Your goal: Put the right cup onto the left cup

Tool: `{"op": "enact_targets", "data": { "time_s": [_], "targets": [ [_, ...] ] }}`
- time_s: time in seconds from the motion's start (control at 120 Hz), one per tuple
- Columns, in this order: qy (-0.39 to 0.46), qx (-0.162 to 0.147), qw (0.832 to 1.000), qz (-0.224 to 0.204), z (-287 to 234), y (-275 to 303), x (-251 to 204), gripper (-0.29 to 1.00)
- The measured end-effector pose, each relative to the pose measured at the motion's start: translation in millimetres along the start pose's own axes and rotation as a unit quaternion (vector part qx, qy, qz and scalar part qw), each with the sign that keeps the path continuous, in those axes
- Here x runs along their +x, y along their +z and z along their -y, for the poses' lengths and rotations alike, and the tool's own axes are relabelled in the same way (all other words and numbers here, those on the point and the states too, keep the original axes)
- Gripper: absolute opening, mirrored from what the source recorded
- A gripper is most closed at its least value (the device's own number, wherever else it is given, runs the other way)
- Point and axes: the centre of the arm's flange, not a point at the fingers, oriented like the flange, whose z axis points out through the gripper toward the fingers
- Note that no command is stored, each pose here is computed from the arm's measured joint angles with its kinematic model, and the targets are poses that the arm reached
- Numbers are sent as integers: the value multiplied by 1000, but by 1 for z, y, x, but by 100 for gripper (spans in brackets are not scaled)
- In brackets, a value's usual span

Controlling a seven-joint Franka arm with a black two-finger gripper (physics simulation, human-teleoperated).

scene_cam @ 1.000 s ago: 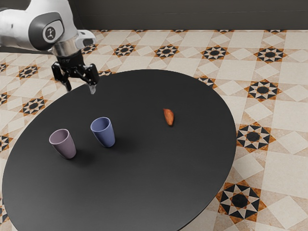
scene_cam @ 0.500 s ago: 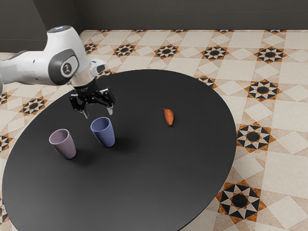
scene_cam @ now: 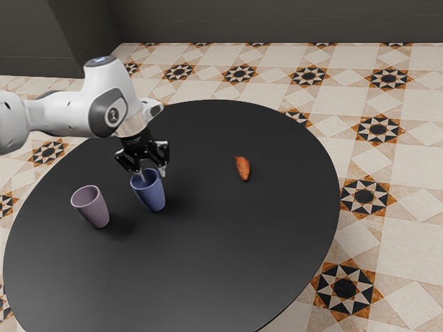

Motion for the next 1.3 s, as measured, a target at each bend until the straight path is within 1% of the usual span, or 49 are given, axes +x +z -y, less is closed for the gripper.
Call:
{"op": "enact_targets", "data": {
  "time_s": [0.083,0.175,0.342,0.617,0.75,0.85,1.15,1.3],
  "targets": [
    [-2,0,1000,0,-4,4,-2,22],
    [-12,-1,1000,4,-3,9,-1,18],
    [-28,-3,1000,11,0,17,1,14],
    [-42,-3,999,18,1,32,-2,11],
    [-47,-5,999,15,1,30,-1,2],
    [-50,-6,999,13,1,29,-1,-3],
    [-59,-4,998,14,2,27,-1,-7],
    [-55,5,998,11,2,13,-2,-8]
  ]
}}
